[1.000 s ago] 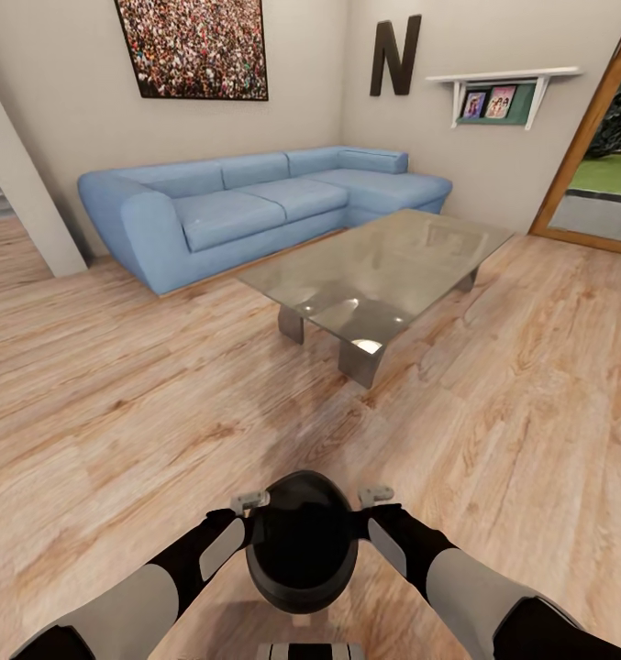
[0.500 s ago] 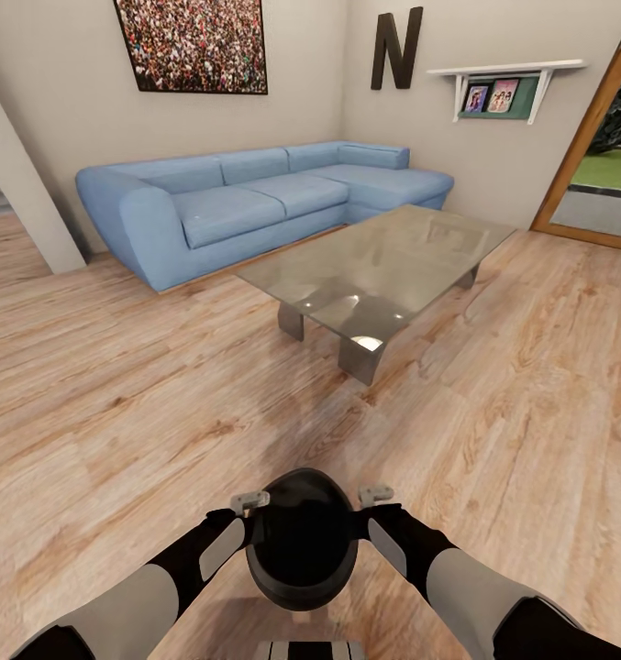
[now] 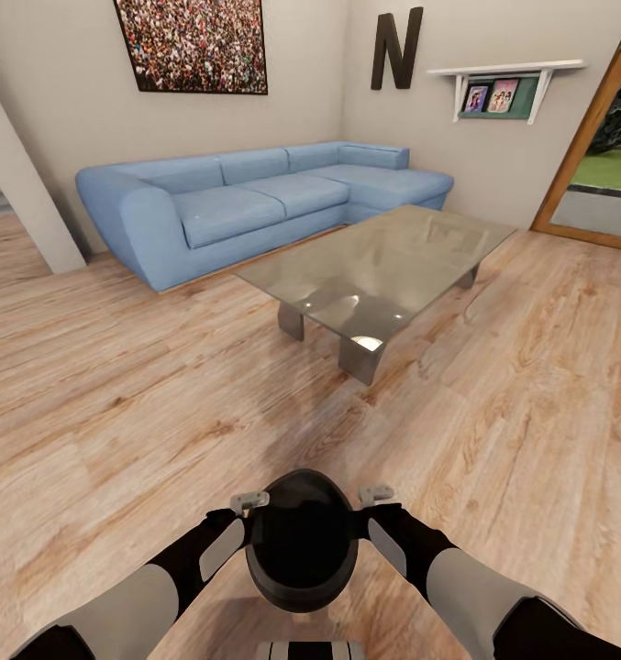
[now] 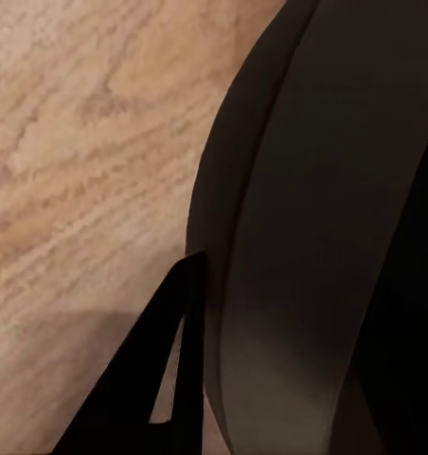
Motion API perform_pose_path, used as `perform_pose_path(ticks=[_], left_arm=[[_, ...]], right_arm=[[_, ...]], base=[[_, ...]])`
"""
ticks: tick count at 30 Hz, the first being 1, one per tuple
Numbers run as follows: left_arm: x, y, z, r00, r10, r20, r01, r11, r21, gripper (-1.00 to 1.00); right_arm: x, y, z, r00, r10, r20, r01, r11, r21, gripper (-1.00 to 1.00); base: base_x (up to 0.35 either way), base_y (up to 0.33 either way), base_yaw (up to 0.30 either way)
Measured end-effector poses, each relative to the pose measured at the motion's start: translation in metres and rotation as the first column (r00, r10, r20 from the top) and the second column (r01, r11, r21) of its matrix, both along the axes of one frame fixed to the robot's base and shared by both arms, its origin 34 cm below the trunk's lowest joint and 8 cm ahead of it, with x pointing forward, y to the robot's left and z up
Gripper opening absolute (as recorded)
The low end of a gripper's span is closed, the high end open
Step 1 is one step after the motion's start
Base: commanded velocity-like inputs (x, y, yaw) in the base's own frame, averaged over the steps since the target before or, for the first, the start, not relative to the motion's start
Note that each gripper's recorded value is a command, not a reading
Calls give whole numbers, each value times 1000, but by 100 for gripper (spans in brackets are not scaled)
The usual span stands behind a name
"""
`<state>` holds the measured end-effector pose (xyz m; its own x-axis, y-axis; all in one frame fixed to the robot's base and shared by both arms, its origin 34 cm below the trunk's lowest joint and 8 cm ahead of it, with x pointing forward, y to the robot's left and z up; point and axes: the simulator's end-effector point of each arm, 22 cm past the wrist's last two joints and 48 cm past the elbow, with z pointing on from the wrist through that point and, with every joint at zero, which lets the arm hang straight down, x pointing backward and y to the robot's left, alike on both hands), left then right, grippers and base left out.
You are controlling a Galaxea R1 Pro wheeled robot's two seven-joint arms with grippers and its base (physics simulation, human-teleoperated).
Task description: Place each of the two pumpkins and all three candles from the living room inside a cabinet in the living room (use any cabinet), then make sure every cabinet is closed, and position the cauldron so it is next to a table in the living room.
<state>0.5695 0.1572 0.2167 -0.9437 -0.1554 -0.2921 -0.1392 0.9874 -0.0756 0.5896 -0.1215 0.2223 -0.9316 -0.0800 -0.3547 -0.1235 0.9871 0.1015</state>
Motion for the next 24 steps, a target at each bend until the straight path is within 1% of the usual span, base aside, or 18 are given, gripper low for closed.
perform_pose_path(ticks=[24], left_arm=[[0,2,0,1000,-3,-1,3,1000,6,-100]], right_arm=[[0,0,0,1000,1,1,-1,1000,-1,-100]], base=[[0,0,0]])
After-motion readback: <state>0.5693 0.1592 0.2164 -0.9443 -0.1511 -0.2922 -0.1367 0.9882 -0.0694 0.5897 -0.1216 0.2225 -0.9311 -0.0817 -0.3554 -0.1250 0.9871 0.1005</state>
